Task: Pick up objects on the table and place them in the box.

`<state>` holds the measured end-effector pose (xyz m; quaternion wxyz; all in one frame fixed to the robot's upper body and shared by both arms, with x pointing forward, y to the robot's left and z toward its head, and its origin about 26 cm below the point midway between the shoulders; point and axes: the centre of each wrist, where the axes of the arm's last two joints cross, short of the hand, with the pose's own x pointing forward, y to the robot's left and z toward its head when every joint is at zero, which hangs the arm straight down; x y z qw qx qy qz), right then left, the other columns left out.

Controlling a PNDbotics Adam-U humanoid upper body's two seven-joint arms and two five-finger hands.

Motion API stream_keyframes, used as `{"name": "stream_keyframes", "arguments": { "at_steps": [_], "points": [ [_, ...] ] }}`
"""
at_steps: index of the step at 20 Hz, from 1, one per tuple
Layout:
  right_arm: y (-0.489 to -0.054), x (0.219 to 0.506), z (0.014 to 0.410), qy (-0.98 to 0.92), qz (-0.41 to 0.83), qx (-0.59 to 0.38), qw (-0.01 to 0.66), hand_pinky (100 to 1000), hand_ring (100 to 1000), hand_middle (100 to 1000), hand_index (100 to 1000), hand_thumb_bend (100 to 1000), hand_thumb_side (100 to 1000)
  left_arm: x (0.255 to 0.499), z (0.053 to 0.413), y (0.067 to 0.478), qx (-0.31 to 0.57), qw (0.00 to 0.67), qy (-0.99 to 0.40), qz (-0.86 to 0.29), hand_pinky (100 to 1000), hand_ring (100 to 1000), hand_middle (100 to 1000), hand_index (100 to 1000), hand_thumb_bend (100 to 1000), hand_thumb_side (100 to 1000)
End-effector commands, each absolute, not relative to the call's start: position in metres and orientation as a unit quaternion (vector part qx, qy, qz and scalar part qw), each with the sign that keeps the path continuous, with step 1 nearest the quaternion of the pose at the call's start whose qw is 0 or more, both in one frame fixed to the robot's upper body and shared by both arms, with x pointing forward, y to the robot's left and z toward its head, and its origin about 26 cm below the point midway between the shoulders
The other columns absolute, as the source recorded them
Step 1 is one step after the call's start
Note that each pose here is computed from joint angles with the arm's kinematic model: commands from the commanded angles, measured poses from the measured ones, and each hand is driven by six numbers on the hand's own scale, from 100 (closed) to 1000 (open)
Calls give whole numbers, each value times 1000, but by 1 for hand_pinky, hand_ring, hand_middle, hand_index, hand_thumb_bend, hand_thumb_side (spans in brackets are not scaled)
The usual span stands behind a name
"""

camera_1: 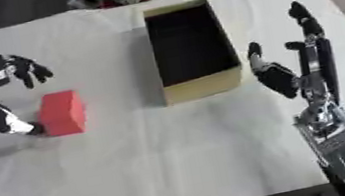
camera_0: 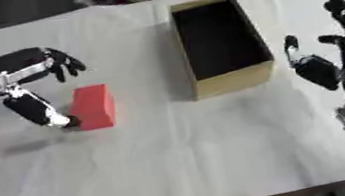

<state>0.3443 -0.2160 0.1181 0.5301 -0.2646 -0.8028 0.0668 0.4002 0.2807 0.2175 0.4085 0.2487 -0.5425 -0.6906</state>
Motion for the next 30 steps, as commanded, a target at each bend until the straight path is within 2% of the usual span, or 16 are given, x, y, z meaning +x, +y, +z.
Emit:
{"name": "stream_keyframes", "arguments": {
  "at_steps": [1, 13, 16, 17, 18, 20, 23, 30],
  "points": [
    [-217, 345, 124, -809, 68, -265, 520, 756, 1000, 916, 1000, 270, 100, 405, 225, 278, 258, 400, -543, -691, 827, 693, 737, 873, 626, 252],
    [-216, 346, 124, -811, 68, -260, 520, 758, 1000, 916, 1000, 251, 100, 421, 204, 270, 252, 415, -533, -693, 827, 692, 736, 868, 612, 255],
    [-216, 346, 125, -811, 67, -260, 520, 758, 1000, 916, 1000, 242, 100, 422, 201, 271, 255, 418, -529, -694, 805, 632, 626, 821, 476, 239],
    [-216, 346, 125, -811, 68, -259, 520, 758, 1000, 916, 1000, 241, 100, 422, 201, 271, 256, 418, -528, -693, 803, 624, 609, 814, 465, 238],
    [-216, 346, 125, -811, 68, -259, 520, 759, 1000, 917, 1000, 241, 100, 422, 202, 272, 259, 418, -529, -692, 794, 597, 524, 776, 422, 234],
    [-216, 346, 125, -811, 70, -259, 520, 759, 1000, 917, 1000, 234, 100, 422, 203, 272, 264, 417, -531, -689, 790, 580, 468, 745, 397, 232],
    [-216, 346, 125, -811, 70, -259, 520, 760, 1000, 917, 1000, 230, 100, 421, 208, 271, 268, 413, -542, -681, 790, 572, 436, 733, 380, 232],
    [-215, 345, 124, -811, 77, -254, 522, 761, 1000, 918, 1000, 226, 100, 420, 242, 254, 274, 384, -597, -649, 798, 568, 437, 739, 334, 219]
  ]
}}
